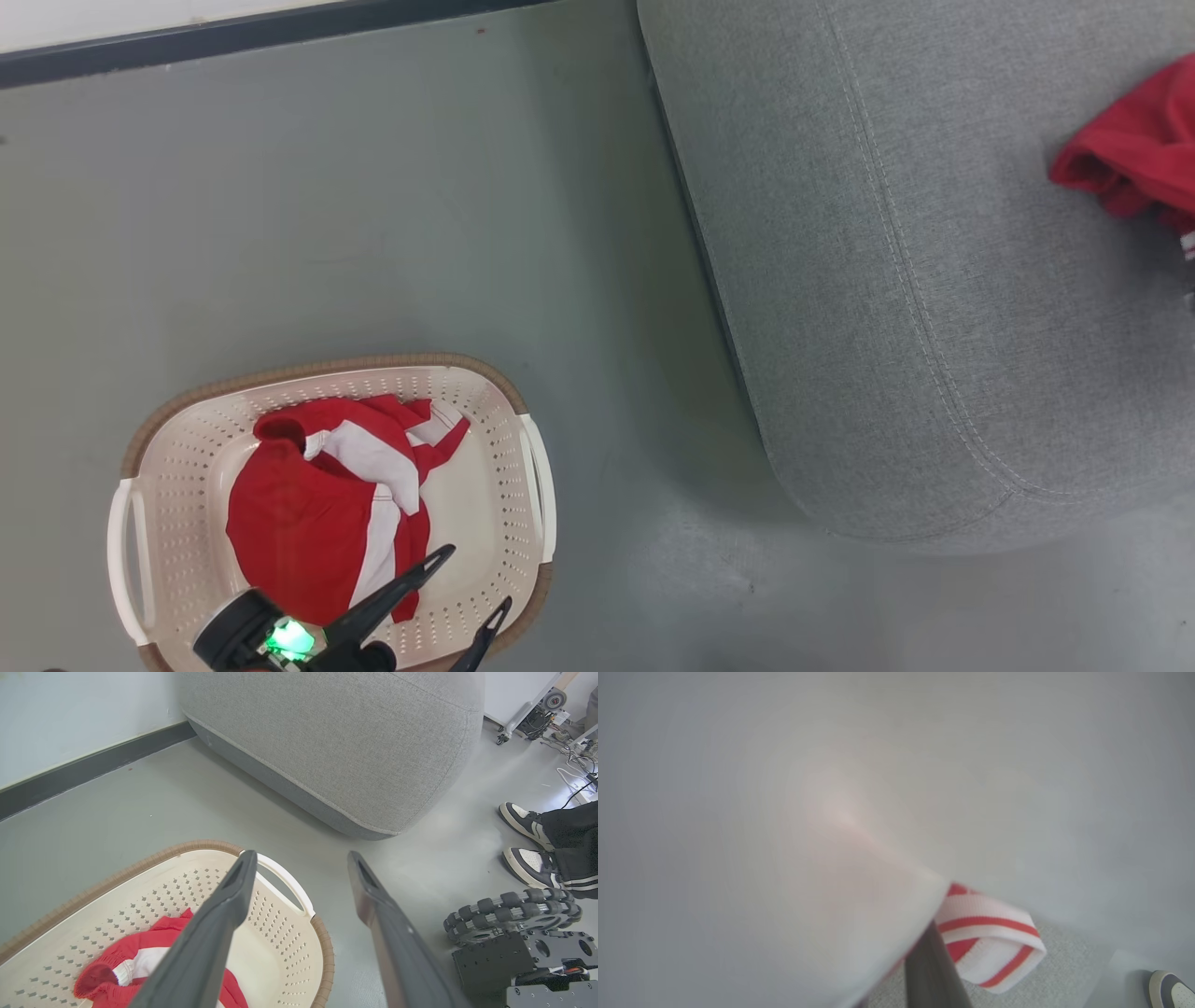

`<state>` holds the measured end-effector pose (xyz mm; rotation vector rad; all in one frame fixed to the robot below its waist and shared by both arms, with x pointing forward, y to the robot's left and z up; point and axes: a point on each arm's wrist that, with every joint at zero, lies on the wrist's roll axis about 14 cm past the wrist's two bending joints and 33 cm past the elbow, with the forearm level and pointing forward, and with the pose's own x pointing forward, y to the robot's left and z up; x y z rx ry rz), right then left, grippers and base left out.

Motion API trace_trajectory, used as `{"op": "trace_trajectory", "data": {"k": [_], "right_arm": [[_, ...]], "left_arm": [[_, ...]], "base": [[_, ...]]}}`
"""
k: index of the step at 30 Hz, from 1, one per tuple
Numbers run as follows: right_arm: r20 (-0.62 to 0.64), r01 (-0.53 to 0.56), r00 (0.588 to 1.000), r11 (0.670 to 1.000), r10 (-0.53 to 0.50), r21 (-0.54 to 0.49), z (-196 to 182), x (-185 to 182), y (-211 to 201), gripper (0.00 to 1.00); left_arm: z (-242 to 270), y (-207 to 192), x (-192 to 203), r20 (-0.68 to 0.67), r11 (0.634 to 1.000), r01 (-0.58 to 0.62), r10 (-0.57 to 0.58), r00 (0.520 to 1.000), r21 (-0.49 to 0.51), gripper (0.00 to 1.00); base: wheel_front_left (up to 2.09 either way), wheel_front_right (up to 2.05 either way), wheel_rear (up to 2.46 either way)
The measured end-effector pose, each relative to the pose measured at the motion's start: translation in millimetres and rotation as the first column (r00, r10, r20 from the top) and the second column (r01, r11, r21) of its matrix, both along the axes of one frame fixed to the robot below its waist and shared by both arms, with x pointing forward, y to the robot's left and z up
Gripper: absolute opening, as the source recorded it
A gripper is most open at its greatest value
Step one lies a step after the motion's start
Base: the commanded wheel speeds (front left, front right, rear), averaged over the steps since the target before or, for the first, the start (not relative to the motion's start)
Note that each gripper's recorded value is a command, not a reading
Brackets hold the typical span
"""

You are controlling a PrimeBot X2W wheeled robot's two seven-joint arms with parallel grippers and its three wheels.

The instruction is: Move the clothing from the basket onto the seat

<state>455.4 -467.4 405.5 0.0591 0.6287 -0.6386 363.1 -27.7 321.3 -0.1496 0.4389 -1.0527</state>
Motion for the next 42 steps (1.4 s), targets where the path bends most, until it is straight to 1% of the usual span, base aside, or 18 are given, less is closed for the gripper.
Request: {"op": "trace_trajectory", "data": {"k": [1,3,8,13,14,15,16,24,28,30,33,35,37,39,40,42], "right_arm": [[-0.03,0.001,1.0,1.0,0.0,0.031,-10,-1,7,0.0],[-0.063,0.001,0.998,0.998,0.003,0.06,-21,-3,16,0.0],[-0.08,0.01,0.997,0.999,-0.006,0.053,-10,4,8,0.0],[-0.098,0.015,0.995,0.998,-0.008,0.064,-11,4,8,0.0],[-0.096,0.014,0.995,0.998,-0.009,0.06,-10,5,8,0.02],[-0.095,0.012,0.995,0.998,-0.007,0.054,-8,6,8,0.93],[-0.09,0.01,0.996,0.999,-0.005,0.053,-5,8,8,1.0],[-0.071,-0.013,0.997,0.998,0.017,0.062,7,10,11,1.0],[-0.069,-0.026,0.997,0.996,0.032,0.09,11,8,16,1.0],[-0.018,-0.029,0.999,0.995,0.031,0.099,24,16,18,1.0],[0.09,-0.048,0.995,0.998,0.044,0.036,60,33,9,1.0],[0.13,-0.055,0.99,0.998,0.057,-0.015,81,37,2,1.0],[0.17,-0.059,0.983,0.997,0.067,-0.048,94,40,-1,1.0],[0.236,-0.045,0.97,0.995,0.064,-0.086,112,43,-5,1.0],[0.236,-0.045,0.97,0.995,0.064,-0.086,112,43,-5,1.0],[0.261,-0.038,0.963,0.991,0.071,-0.129,127,42,-12,1.0]], "left_arm": [[-1,1,1,-0.001,1.0,-0.006,0.006,1.0,0.002,1.0],[-1,2,2,-0.002,1.0,-0.012,0.012,1.0,0.002,1.0],[-2,2,4,-0.006,1.0,-0.02,0.02,1.0,0.0,1.0],[-2,2,5,-0.007,1.0,-0.027,0.027,1.0,-0.002,1.0],[-2,2,5,-0.007,1.0,-0.028,0.028,1.0,-0.002,1.0],[-1,2,5,-0.006,1.0,-0.03,0.03,1.0,-0.002,1.0],[0,2,5,-0.004,1.0,-0.03,0.03,1.0,-0.004,1.0],[9,-4,5,0.01,0.999,-0.03,0.03,0.999,-0.015,1.0],[15,-9,1,0.012,0.999,-0.031,0.031,0.999,-0.029,1.0],[16,-9,-3,0.006,0.999,-0.029,0.029,1.0,-0.026,1.0],[20,-11,-4,0.013,0.999,-0.027,0.027,1.0,-0.028,1.0],[23,-14,-5,0.017,0.999,-0.023,0.024,1.0,-0.035,1.0],[27,-18,-7,0.02,0.999,-0.021,0.022,1.0,-0.044,1.0],[32,-20,-8,0.025,0.998,-0.02,0.022,0.999,-0.052,1.0],[32,-20,-8,0.025,0.998,-0.02,0.022,0.999,-0.052,1.0],[34,-21,-9,0.031,0.998,-0.018,0.019,0.999,-0.052,1.0]], "base": [[0.0,0.0,0.0],[0.0,0.0,0.0],[0.0,0.0,0.0],[0.0,0.0,0.0],[0.0,0.0,0.0],[0.0,0.0,0.0],[0.0,0.0,0.0],[0.0,0.0,0.0],[0.0,0.0,0.0],[0.0,0.0,0.0],[0.0,0.0,0.0],[0.0,0.0,0.0],[0.0,0.0,0.0],[0.0,0.0,0.0],[0.0,0.0,0.0],[0.0,0.0,0.0]]}}
